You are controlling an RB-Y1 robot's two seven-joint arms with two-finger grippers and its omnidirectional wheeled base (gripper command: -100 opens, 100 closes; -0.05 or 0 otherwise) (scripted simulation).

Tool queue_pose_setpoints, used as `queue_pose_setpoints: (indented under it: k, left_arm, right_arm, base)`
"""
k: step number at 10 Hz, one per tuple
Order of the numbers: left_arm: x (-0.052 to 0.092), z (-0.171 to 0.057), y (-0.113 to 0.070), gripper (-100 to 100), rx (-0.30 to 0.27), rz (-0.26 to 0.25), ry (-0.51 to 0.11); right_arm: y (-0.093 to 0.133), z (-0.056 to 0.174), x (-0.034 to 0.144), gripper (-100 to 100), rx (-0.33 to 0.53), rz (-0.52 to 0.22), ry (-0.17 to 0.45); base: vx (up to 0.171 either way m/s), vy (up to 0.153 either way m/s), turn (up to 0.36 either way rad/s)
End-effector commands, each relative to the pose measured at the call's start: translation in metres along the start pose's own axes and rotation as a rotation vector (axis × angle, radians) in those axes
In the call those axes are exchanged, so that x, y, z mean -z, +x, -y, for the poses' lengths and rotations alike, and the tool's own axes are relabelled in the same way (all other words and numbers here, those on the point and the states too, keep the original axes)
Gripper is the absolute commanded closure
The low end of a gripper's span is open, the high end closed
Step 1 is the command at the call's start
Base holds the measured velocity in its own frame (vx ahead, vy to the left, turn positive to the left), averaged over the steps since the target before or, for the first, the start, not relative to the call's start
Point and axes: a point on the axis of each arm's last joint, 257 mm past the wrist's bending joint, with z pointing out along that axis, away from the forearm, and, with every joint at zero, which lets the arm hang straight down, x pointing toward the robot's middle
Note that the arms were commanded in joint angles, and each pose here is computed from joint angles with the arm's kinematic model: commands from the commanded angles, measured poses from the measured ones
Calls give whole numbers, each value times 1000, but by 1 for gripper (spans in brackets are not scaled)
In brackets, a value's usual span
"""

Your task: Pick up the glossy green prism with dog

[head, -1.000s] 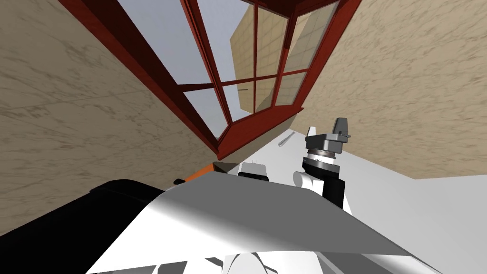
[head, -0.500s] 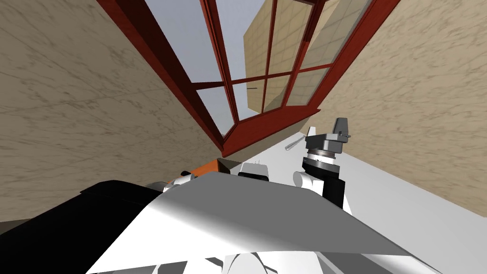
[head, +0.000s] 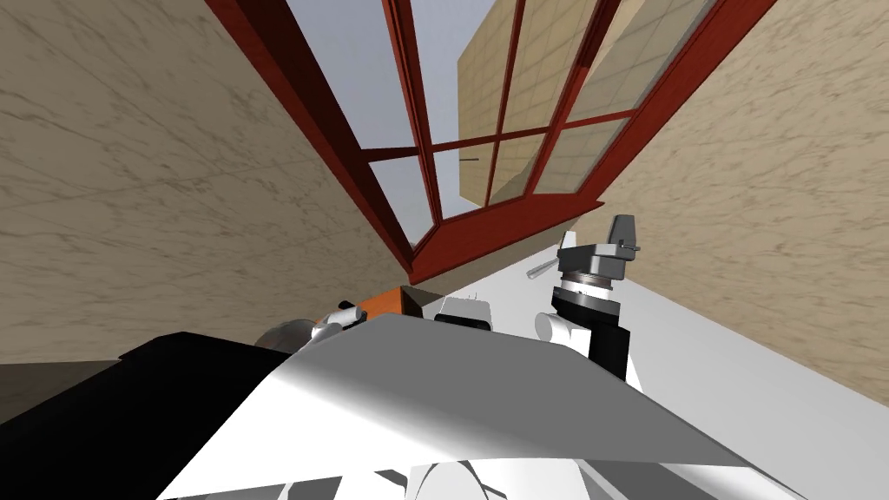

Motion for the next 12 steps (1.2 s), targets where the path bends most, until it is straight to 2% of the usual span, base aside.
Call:
queue_pose_setpoints:
  k: [1, 2, 3, 4, 6, 7, 8, 10, 11, 12]
  left_arm:
    - [2, 11, 21, 100, -32, -23, -11]
    - [5, 21, 14, 100, -43, -3, 1]
    - [7, 32, 15, 100, -60, 6, 15]
    - [7, 30, 34, 100, -79, -21, -18]
    - [16, 59, 31, 100, -111, 6, 21]
    - [18, 60, 54, 100, -132, -30, -7]
    - [25, 81, 54, 100, -142, -24, 22]
    - [26, 83, 47, 100, -160, 4, 21]
    - [29, 84, 69, 100, -188, -31, -7]
    - [37, 104, 70, 100, -193, -25, 20]
  right_arm:
    - [0, 0, 0, 0, 0, 0, 0]
    - [0, 0, 0, 0, 0, 0, 0]
    - [0, 0, 0, 0, 0, 0, 0]
    - [0, 0, 0, 0, 0, 0, 0]
    - [0, 0, 0, 0, 0, 0, 0]
    - [0, 0, 0, 0, 0, 0, 0]
    - [0, 0, 0, 0, 0, 0, 0]
    - [0, 0, 0, 0, 0, 0, 0]
    - [0, 0, 0, 0, 0, 0, 0]
    - [0, 0, 0, 0, 0, 0, 0]
  base:
    - [12, 4, 309]
    - [14, -11, 365]
    - [1, -13, 66]
    - [8, -2, 339]
    - [6, -14, 144]
    - [12, -1, 298]
    - [11, -13, 281]
    - [2, -6, 5]
    - [10, 2, 328]
    - [9, -15, 334]
